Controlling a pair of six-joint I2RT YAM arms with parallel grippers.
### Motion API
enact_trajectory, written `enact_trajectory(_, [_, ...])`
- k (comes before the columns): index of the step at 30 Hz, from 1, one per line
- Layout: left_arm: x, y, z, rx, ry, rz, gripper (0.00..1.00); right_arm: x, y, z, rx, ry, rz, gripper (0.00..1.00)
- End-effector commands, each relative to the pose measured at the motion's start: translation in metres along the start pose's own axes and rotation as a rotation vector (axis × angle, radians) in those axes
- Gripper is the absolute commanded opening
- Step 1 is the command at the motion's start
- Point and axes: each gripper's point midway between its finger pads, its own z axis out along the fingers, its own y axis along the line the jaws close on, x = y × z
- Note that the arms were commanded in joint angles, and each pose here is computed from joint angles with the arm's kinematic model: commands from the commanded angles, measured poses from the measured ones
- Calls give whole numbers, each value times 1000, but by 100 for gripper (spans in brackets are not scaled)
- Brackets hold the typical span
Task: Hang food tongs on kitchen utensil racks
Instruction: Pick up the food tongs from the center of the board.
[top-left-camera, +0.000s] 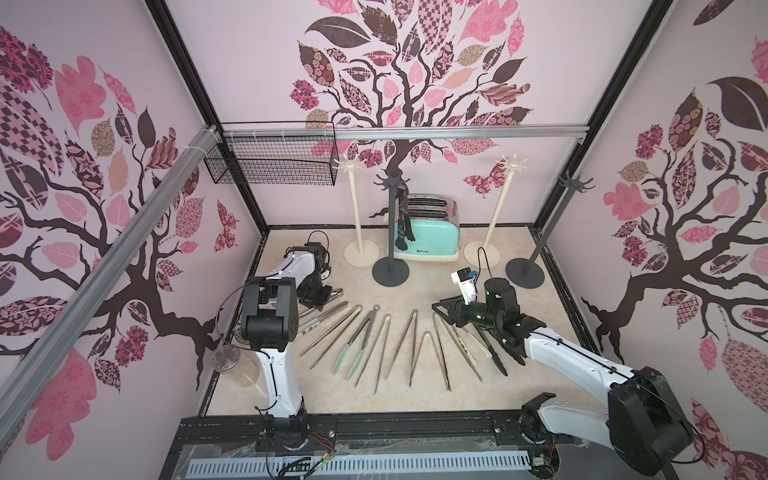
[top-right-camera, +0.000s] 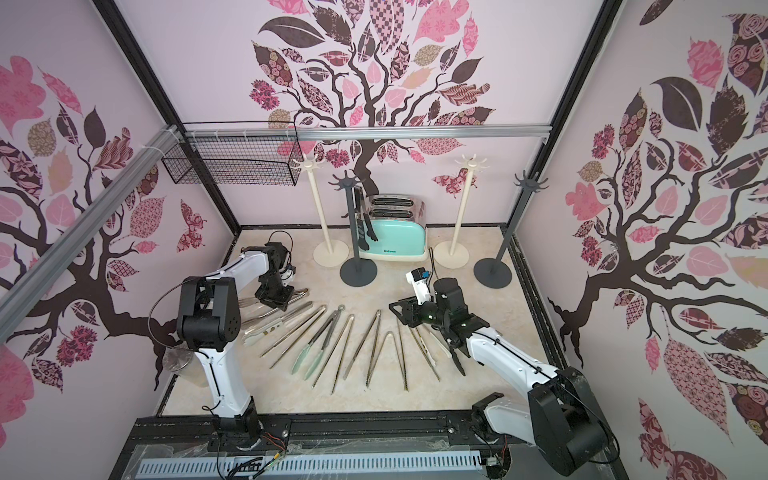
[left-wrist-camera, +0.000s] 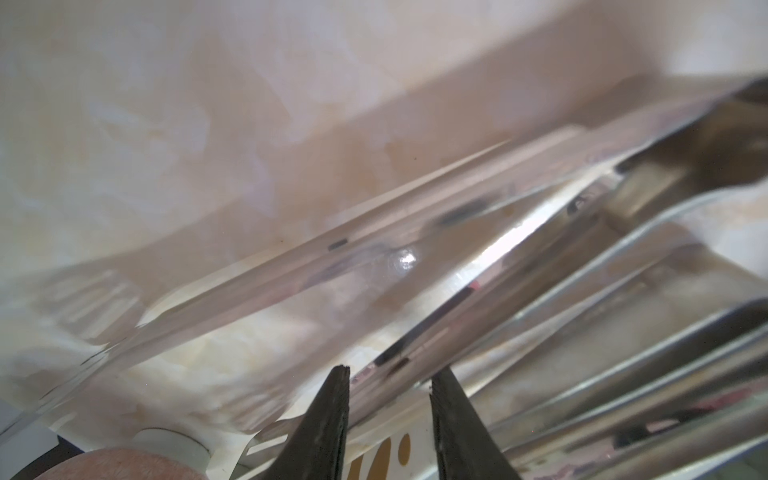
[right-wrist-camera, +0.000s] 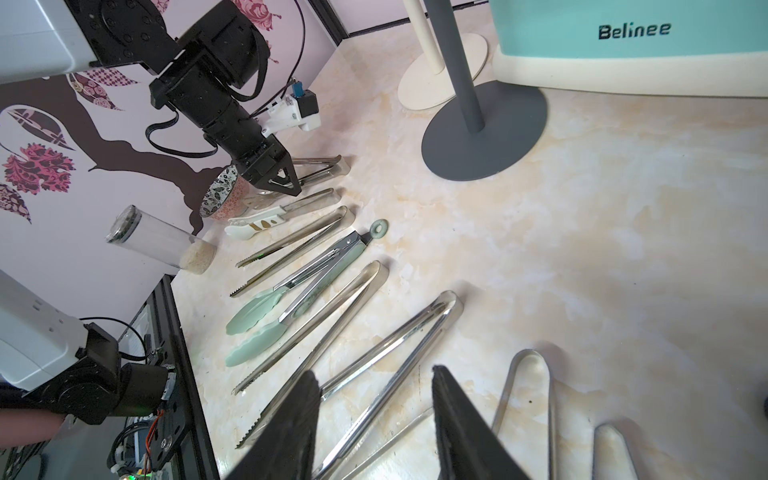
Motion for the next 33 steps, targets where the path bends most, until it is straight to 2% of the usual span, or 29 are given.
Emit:
enact_trajectory(1, [-2, 3, 16, -8, 32, 21, 35, 1, -1, 1, -1, 1, -5, 47])
enact_trajectory(9, [-13, 1, 30, 8, 46, 42, 25, 2, -3, 1, 9, 2, -7, 47])
enact_trajectory(18, [-37, 8, 24, -12, -12, 71, 14, 6, -7, 3, 18, 14, -3, 47])
enact_trajectory(26, [-68, 24, 6, -74, -86, 83, 0, 9, -12, 7, 32, 25, 1, 47])
enact_trajectory(33, [-92, 42, -26, -143, -164, 50, 0, 11, -17, 10, 48, 35, -1, 47])
